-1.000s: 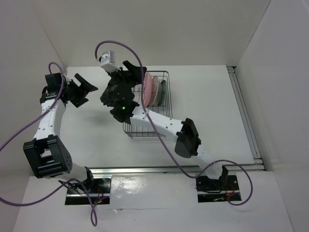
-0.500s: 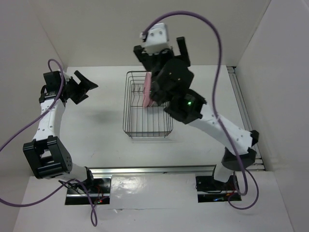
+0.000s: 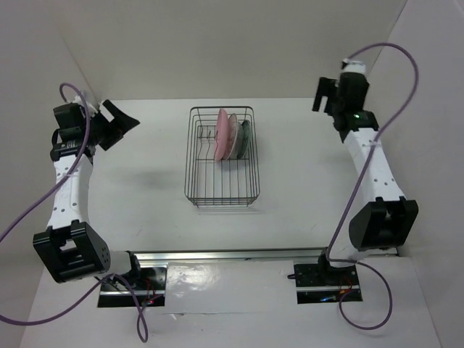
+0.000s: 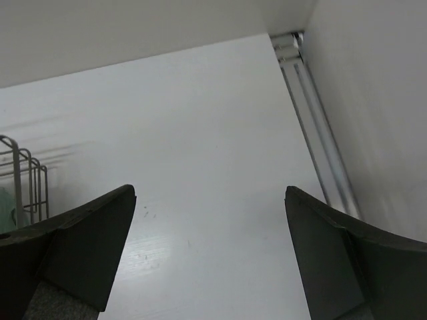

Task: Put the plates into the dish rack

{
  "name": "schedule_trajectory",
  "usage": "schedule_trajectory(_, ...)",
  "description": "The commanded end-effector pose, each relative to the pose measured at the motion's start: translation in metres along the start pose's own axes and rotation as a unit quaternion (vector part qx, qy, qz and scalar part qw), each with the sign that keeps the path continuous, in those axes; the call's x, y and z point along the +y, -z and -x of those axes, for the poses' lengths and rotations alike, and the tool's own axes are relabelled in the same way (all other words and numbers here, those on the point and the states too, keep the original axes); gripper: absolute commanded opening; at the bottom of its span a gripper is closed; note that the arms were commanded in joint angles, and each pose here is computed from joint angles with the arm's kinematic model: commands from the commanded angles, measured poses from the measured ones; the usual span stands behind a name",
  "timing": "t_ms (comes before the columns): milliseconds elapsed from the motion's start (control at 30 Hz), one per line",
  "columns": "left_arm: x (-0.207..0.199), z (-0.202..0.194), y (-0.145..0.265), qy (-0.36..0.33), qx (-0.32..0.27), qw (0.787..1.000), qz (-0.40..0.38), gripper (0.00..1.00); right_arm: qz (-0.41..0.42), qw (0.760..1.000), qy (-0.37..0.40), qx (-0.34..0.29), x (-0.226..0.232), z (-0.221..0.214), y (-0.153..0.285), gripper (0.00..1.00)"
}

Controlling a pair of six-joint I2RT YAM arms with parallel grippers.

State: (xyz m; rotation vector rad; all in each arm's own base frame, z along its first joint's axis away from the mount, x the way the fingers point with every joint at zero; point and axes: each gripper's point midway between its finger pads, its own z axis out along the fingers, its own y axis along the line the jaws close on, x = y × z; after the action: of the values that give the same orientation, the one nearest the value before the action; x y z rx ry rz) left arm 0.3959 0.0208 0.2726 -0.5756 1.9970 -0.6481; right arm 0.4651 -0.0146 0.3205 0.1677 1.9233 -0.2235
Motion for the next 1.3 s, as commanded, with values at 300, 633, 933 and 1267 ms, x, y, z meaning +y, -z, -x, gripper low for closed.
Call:
schedule_trajectory(300,0.037,0.033,0.023,0.056,-0.060,0.995,0.055,1.00,0.058,0.969,-0.234,-0.054,-0.054,0.013,0.055,1.00)
schedule_trajectory(633,0.035,0.035,0.031,0.048,-0.071,0.995,0.053,1.00,0.064,0.968,-0.234,-0.058,-0.051,0.009,0.049,1.00)
schedule_trajectory(933,0.030,0.037,0.034,0.043,-0.075,0.995,0.045,1.00,0.073,0.966,-0.242,-0.055,-0.044,0.010,0.040,1.00)
schedule_trajectory(1267,0.027,0.034,0.030,0.047,-0.065,0.996,0.029,1.00,0.060,0.965,-0.252,-0.050,-0.047,0.002,0.037,1.00)
